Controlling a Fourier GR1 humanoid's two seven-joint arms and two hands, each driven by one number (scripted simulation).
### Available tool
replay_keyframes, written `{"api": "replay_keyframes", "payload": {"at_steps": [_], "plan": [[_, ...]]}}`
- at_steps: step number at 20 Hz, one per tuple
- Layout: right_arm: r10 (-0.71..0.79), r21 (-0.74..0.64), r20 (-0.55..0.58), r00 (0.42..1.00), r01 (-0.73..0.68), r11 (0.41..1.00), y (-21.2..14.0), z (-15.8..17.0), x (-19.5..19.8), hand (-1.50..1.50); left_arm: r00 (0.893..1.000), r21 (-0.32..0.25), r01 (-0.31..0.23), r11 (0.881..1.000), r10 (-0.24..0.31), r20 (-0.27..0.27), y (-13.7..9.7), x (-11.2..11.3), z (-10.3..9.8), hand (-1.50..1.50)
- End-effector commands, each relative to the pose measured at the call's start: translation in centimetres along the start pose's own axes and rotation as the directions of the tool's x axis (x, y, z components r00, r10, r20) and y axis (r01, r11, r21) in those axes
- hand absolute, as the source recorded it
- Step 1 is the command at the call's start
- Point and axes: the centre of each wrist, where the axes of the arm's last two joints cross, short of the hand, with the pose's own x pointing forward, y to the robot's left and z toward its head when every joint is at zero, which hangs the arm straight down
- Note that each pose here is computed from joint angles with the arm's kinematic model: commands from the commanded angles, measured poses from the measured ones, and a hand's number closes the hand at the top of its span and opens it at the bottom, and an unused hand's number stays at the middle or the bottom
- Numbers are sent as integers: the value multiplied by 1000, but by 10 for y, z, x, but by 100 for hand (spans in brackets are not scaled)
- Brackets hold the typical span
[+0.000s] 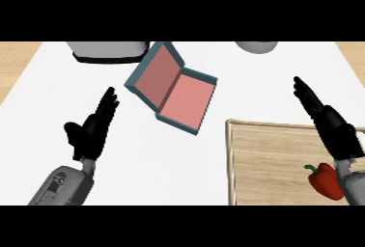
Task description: Pick the bell pepper from the tray and place it in the cardboard box
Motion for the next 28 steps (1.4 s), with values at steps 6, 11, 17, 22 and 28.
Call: {"api": "replay_keyframes", "payload": {"at_steps": [6,11,17,22,28], "plan": [[-320,569,102,942,209,796,4,17,-2,-150,903,252,429,867,-416,-106,118,4,10,0],[-27,632,364,931,-225,741,-52,32,-6,-150,898,250,438,864,-407,-168,119,-3,17,0],[-343,697,353,871,0,717,-96,40,-47,-150,896,257,442,859,-413,-161,127,9,12,0],[-88,602,550,830,-320,732,-131,25,-20,-150,893,252,448,858,-419,-163,126,18,5,0],[156,603,645,748,-624,498,-152,21,10,-150,892,228,450,863,-425,-152,115,2,17,0]]}}
